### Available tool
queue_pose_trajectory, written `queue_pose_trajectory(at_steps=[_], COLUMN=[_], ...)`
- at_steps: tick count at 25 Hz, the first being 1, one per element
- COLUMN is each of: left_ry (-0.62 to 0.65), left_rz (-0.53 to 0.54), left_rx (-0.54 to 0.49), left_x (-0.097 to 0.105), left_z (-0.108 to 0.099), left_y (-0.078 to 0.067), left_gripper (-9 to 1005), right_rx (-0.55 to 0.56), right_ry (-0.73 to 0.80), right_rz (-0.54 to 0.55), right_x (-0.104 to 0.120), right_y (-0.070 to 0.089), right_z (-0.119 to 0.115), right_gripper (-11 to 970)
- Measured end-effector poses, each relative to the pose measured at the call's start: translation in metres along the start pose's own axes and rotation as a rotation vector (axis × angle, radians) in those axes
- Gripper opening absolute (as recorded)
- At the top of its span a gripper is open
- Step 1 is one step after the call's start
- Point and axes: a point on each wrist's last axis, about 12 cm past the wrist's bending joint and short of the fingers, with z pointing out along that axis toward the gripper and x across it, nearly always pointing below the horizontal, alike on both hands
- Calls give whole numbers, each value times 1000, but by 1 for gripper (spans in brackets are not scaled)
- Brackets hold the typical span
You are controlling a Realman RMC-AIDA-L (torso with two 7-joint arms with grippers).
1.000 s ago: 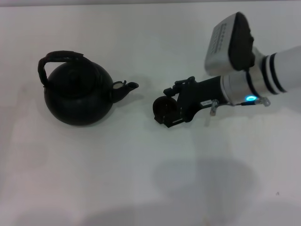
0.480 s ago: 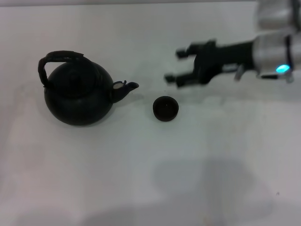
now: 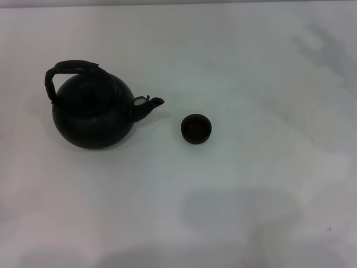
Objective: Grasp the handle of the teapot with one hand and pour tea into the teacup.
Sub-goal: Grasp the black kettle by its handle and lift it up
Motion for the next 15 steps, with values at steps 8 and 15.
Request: queue_pose_trajectory(at_steps=[8, 15], left_ry=[20, -123], left_rz=[-28, -166], left_rx=[-72, -314], left_x=[5, 0], left_z=[-5, -20], left_y=[5, 13], left_gripper=[824, 825], right_rx=[-45, -2], right_ry=[-78, -104], right_rz=[4, -54], right_x=[-11, -14], right_y=[3, -1], right_z=[-33, -45], right_gripper=[864, 862])
